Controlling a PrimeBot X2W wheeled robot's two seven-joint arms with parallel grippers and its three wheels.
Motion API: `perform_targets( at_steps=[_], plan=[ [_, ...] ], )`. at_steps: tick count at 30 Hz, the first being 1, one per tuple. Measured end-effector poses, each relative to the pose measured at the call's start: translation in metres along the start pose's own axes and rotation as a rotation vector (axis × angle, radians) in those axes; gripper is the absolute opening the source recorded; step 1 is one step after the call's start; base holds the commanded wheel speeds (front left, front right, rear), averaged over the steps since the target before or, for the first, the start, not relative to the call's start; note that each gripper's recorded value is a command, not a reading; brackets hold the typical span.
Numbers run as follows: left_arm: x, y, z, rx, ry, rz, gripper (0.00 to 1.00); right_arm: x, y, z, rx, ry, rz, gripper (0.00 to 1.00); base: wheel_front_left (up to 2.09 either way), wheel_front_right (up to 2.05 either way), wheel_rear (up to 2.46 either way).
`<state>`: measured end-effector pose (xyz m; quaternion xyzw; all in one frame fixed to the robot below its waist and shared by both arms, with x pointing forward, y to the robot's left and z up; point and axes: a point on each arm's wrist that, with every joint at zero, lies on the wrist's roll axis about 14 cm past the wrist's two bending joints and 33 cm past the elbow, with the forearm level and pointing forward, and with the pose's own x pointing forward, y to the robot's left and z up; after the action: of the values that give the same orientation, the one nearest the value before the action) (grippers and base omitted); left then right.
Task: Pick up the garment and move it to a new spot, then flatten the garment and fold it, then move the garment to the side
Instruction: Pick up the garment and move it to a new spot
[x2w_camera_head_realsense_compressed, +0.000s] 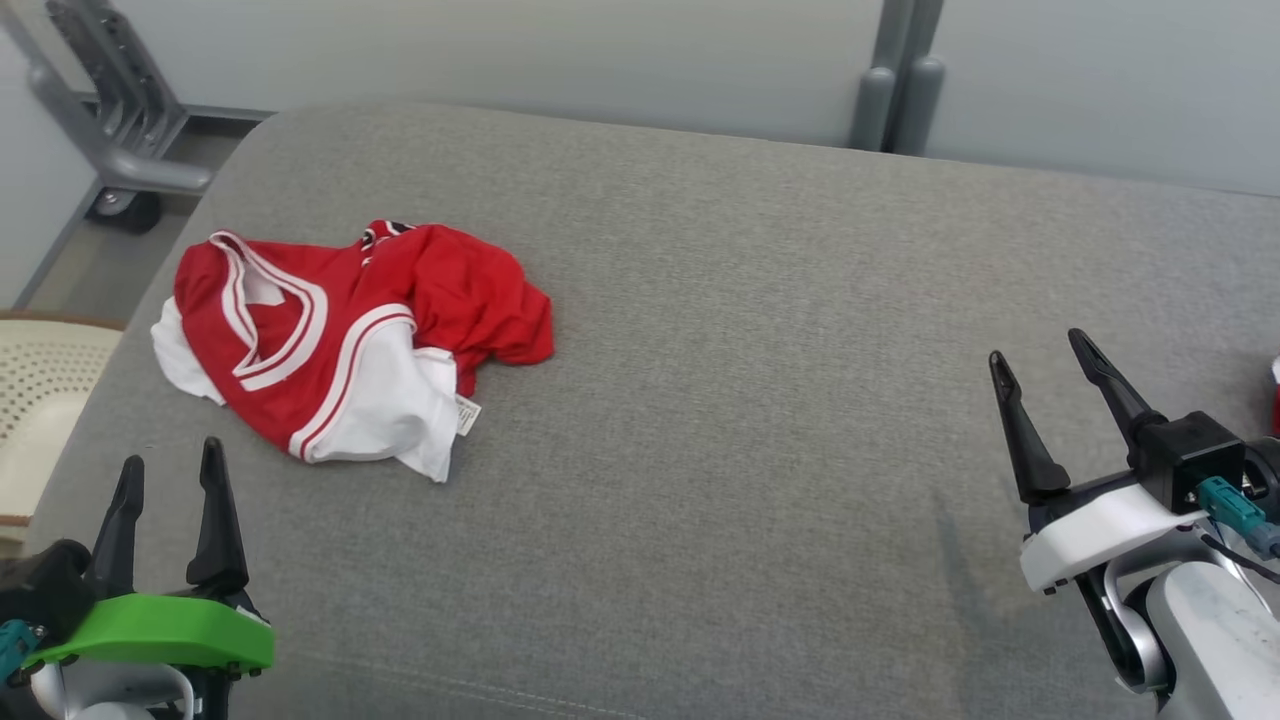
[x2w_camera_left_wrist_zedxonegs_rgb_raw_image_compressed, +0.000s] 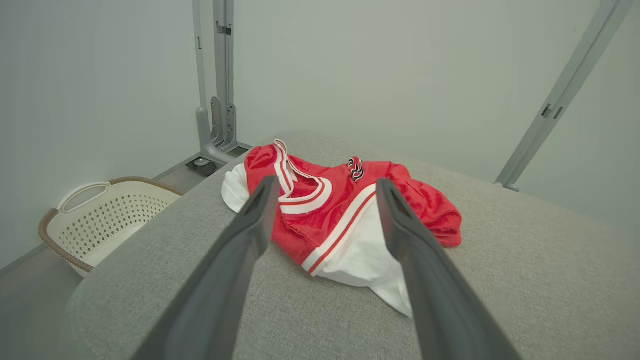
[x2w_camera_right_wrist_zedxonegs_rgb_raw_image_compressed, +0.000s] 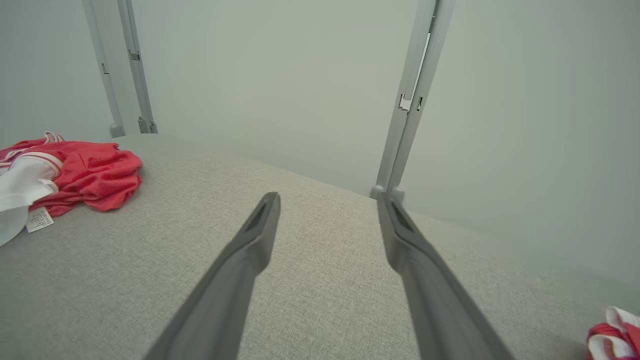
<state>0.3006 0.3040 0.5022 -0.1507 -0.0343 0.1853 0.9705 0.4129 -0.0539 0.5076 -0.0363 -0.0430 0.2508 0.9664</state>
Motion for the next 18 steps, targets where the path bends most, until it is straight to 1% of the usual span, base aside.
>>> perform_targets(
  at_steps=[2, 4, 9, 13, 16, 18],
  plan=[
    [-0.003, 0.006, 0.002, -0.002, -0.006, 0.019, 1.00, 0.003, 0.005, 0.000, 0.003, -0.001, 0.014, 1.00, 0.00, 0.00, 0.00],
    [-0.014, 0.020, 0.006, -0.002, -0.017, 0.061, 1.00, 0.012, 0.017, -0.002, 0.009, 0.005, 0.053, 1.00, 0.00, 0.00, 0.00],
    [-0.028, 0.031, 0.012, -0.003, -0.034, 0.090, 1.00, 0.026, 0.029, -0.003, 0.013, 0.002, 0.087, 1.00, 0.00, 0.00, 0.00],
    [-0.042, 0.052, 0.023, 0.005, -0.061, 0.152, 1.00, 0.038, 0.049, -0.005, 0.025, 0.006, 0.144, 1.00, 0.00, 0.00, 0.00],
    [-0.045, 0.056, 0.025, -0.001, -0.067, 0.158, 1.00, 0.044, 0.054, -0.007, 0.032, 0.010, 0.162, 1.00, 0.00, 0.00, 0.00],
    [-0.044, 0.055, 0.027, -0.034, -0.071, 0.153, 1.00, 0.048, 0.053, -0.008, 0.034, 0.013, 0.158, 1.00, 0.00, 0.00, 0.00]
  ],
)
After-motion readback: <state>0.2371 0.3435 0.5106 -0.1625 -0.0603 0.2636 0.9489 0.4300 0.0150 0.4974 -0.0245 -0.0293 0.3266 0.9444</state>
